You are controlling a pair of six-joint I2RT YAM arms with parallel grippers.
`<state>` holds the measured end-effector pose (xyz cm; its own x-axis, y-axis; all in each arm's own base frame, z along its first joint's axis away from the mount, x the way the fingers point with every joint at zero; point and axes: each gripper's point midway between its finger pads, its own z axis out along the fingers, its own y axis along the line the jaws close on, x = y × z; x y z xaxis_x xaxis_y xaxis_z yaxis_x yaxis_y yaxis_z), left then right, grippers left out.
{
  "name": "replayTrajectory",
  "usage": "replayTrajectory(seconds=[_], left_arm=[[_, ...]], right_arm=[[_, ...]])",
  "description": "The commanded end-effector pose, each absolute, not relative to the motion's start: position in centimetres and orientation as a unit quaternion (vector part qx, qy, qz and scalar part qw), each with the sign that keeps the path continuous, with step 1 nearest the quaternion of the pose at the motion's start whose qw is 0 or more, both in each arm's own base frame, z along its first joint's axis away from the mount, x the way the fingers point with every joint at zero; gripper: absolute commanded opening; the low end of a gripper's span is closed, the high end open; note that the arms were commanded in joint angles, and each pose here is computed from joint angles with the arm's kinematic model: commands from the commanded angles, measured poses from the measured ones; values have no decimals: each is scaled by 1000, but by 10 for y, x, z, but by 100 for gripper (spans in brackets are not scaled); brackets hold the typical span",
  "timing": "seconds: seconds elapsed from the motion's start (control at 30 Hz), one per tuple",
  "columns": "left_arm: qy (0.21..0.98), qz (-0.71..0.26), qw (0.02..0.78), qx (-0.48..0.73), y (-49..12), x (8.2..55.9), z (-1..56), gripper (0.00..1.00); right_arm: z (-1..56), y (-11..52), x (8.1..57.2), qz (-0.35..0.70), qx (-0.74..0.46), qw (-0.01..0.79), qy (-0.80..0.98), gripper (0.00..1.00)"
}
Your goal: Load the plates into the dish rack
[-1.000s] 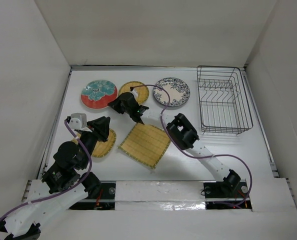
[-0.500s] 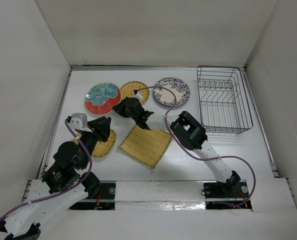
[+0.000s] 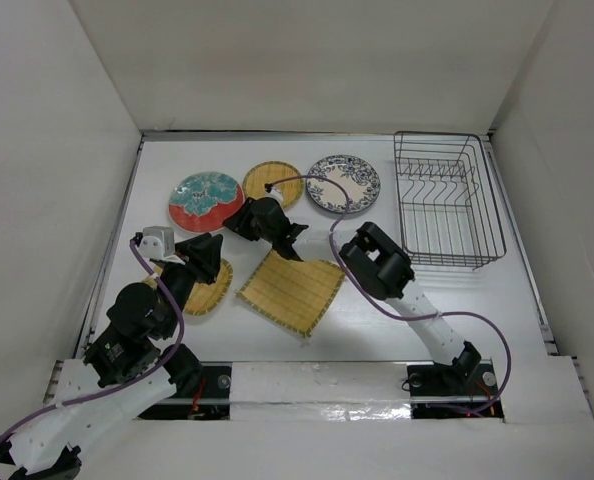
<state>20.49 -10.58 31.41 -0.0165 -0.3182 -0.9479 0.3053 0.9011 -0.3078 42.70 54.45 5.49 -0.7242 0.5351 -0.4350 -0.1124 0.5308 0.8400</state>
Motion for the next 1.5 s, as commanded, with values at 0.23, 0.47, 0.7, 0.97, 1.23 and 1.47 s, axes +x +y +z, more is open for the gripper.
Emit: replayTrajectory(seconds=[0.23, 0.47, 0.7, 0.97, 1.23, 1.47], left_arm=[[655, -238, 717, -10, -104, 202, 334, 27], [651, -240, 720, -12, -102, 201, 336, 27], [651, -238, 721, -14, -102, 201, 336, 27], [653, -238, 718, -11, -103, 202, 334, 28], [656, -239, 716, -5, -106, 202, 333, 28], [641, -248, 727, -15, -99, 196, 340, 28]], right_arm=[[60, 559, 444, 478, 134, 344, 797, 49], [56, 568, 450, 486, 151, 332, 794, 41], [80, 567, 447, 532, 156, 344, 758, 7], [136, 572, 444, 594, 144, 359, 705, 0], [226, 575, 435, 683, 149, 365, 614, 0], [283, 570, 431, 723, 146, 376, 562, 0]])
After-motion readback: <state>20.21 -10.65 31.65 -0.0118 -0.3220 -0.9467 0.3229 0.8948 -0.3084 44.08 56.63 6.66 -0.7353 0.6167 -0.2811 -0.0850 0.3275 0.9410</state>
